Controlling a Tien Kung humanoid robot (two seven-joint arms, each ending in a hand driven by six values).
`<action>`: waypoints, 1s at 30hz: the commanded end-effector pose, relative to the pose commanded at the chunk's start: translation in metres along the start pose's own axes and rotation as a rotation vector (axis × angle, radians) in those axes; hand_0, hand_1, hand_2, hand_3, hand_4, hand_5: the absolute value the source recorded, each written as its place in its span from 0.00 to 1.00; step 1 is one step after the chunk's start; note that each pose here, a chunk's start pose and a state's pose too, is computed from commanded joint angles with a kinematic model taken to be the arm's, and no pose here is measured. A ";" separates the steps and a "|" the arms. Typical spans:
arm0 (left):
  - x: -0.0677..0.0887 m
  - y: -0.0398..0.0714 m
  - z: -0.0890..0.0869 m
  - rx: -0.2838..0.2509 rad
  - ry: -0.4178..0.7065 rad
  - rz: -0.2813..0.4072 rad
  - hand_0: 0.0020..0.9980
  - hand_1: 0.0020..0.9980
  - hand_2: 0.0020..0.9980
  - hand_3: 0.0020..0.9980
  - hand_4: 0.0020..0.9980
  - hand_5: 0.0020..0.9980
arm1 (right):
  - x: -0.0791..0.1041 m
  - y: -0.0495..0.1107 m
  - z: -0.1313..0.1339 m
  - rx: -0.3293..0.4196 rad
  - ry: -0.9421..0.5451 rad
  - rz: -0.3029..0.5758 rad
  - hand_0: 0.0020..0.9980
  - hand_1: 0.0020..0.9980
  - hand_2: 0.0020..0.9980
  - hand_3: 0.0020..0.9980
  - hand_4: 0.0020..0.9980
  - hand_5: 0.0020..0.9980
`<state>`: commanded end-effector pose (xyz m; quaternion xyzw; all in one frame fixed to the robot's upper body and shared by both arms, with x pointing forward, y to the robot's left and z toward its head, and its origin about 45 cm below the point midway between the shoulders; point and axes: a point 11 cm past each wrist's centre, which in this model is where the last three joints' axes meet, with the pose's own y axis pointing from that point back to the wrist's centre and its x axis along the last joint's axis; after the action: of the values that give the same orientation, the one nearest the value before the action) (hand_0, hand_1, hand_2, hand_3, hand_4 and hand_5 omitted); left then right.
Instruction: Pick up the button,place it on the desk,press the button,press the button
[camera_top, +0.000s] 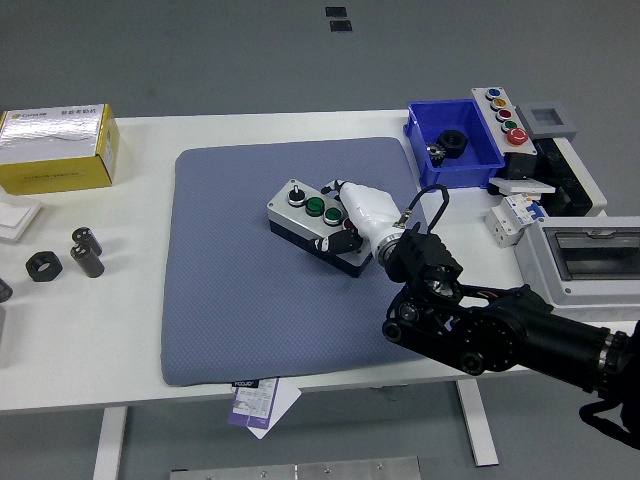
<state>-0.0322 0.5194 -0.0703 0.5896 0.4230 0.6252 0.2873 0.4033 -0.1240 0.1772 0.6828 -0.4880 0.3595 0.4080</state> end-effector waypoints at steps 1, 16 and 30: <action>0.000 0.000 0.000 0.000 0.000 0.000 0.63 0.52 0.52 0.69 0.74 0.18 | 0.002 0.000 0.000 0.003 -0.001 0.007 0.19 0.30 0.34 0.32 0.02 0.00; -0.003 0.000 -0.002 0.003 -0.002 -0.005 0.63 0.52 0.52 0.69 0.74 0.18 | 0.023 0.013 -0.019 0.196 -0.063 0.045 0.18 0.29 0.33 0.31 0.01 0.00; -0.007 0.000 -0.002 0.005 -0.007 -0.011 0.63 0.52 0.52 0.69 0.74 0.19 | -0.025 0.047 -0.015 0.457 0.158 -0.159 0.25 0.33 0.34 0.32 0.06 0.00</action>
<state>-0.0332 0.5128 -0.0739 0.5900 0.4268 0.6207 0.2906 0.3507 -0.1097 0.1713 0.7632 -0.3055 0.4797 0.3068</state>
